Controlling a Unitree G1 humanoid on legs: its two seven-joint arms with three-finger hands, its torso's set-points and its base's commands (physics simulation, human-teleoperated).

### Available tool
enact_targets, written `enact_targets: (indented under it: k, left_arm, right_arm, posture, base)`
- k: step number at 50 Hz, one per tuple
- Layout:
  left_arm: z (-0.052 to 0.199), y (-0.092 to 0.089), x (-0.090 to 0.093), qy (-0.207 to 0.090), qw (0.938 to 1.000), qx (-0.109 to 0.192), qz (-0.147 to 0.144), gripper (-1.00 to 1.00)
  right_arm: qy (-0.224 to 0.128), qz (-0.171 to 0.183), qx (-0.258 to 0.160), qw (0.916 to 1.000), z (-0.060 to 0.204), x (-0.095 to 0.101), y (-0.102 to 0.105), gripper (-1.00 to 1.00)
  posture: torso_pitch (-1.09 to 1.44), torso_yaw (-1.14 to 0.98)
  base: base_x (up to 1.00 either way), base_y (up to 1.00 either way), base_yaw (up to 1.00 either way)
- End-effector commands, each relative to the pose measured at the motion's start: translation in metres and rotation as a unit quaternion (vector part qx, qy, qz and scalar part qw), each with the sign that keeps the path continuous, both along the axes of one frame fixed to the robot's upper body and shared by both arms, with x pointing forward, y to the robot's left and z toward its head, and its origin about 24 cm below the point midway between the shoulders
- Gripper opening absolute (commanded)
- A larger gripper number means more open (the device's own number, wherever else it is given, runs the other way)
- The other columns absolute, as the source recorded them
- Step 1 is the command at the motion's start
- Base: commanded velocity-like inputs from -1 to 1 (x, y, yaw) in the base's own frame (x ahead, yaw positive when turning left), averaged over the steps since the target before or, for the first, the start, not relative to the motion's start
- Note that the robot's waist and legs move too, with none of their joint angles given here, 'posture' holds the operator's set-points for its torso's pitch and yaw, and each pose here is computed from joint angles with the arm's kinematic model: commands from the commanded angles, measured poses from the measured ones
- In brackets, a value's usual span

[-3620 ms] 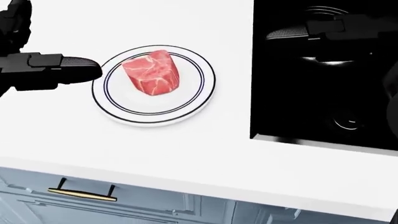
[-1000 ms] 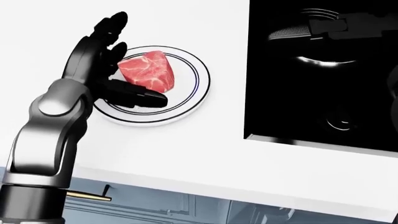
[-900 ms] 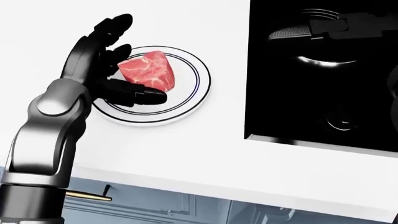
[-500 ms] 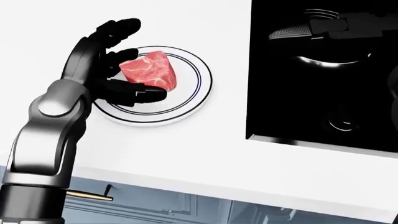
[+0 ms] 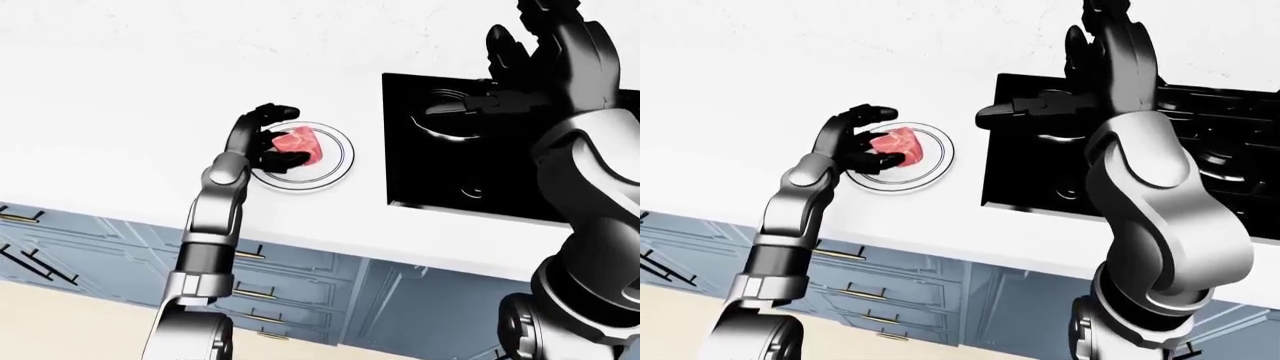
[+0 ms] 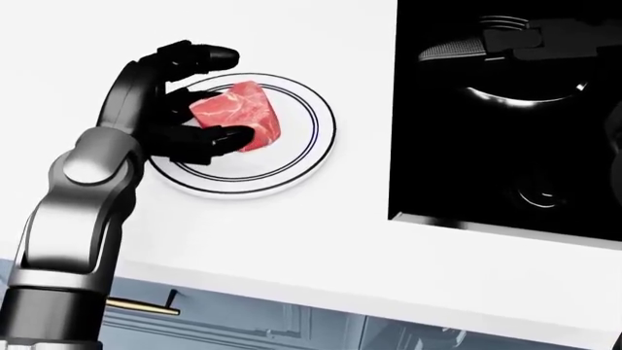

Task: Pick the steak from the plate and place it in the pan.

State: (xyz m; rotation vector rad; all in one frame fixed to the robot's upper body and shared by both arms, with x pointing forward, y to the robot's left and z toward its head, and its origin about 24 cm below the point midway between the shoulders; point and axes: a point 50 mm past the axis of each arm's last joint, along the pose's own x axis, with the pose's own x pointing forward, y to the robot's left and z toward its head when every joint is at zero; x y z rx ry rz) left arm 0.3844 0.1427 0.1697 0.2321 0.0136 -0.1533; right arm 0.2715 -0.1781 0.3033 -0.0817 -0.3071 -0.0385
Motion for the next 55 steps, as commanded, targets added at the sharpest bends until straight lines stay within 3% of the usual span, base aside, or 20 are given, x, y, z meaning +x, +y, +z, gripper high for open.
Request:
enact_targets:
  k: [1,23,24,25,27,28,29,41,55]
  left_arm:
    - [0.023,-0.005,0.001,-0.048,0.9987,-0.001,-0.014,0.14]
    - [0.017,-0.008,0.003,-0.054,0.9981,0.029,-0.011,-0.01]
    - [0.017,-0.007,0.003,-0.055,0.9981,0.028,-0.010,-0.07]
    - [0.018,-0.007,0.003,-0.056,0.9980,0.027,-0.008,-0.33]
    - [0.018,-0.007,0.003,-0.056,0.9981,0.026,-0.006,-0.58]
    - [0.018,-0.006,0.003,-0.056,0.9981,0.025,-0.005,-0.98]
    - [0.018,-0.006,0.004,-0.058,0.9981,0.023,-0.004,-1.00]
    - [0.033,-0.006,0.006,-0.075,0.9971,-0.011,0.002,-1.00]
    - [0.078,-0.002,-0.007,-0.106,0.9930,-0.051,0.008,-1.00]
  right_arm:
    - [-0.039,-0.003,0.000,0.9992,0.013,-0.006,-0.001,1.00]
    - [-0.039,-0.003,0.000,0.9992,0.013,-0.005,-0.001,1.00]
    - [-0.040,-0.003,0.000,0.9992,0.013,-0.006,-0.001,1.00]
    - [-0.039,-0.003,0.000,0.9992,0.013,-0.006,-0.001,1.00]
    - [-0.040,-0.003,-0.001,0.9992,0.013,-0.006,0.000,1.00]
    - [-0.040,-0.003,0.000,0.9992,0.013,-0.006,0.000,1.00]
    - [-0.040,-0.003,0.000,0.9992,0.013,-0.006,0.000,1.00]
    - [-0.039,-0.002,-0.001,0.9992,0.013,-0.005,-0.001,1.00]
    - [-0.034,-0.010,-0.002,0.9994,0.012,-0.005,-0.002,1.00]
  posture:
    - [0.00,0.00]
    - [0.00,0.00]
    - [0.00,0.00]
    - [0.00,0.00]
    - [0.00,0.00]
    - [0.00,0.00]
    - [0.00,0.00]
    - [0.00,0.00]
    - [0.00,0.00]
  base:
    - [0.00,0.00,0.00]
    - [0.00,0.00,0.00]
    - [0.00,0.00,0.00]
    - [0.00,0.00,0.00]
    - [0.00,0.00,0.00]
    - [0.00,0.00,0.00]
    - [0.00,0.00,0.00]
    - [0.00,0.00,0.00]
    - [0.00,0.00,0.00]
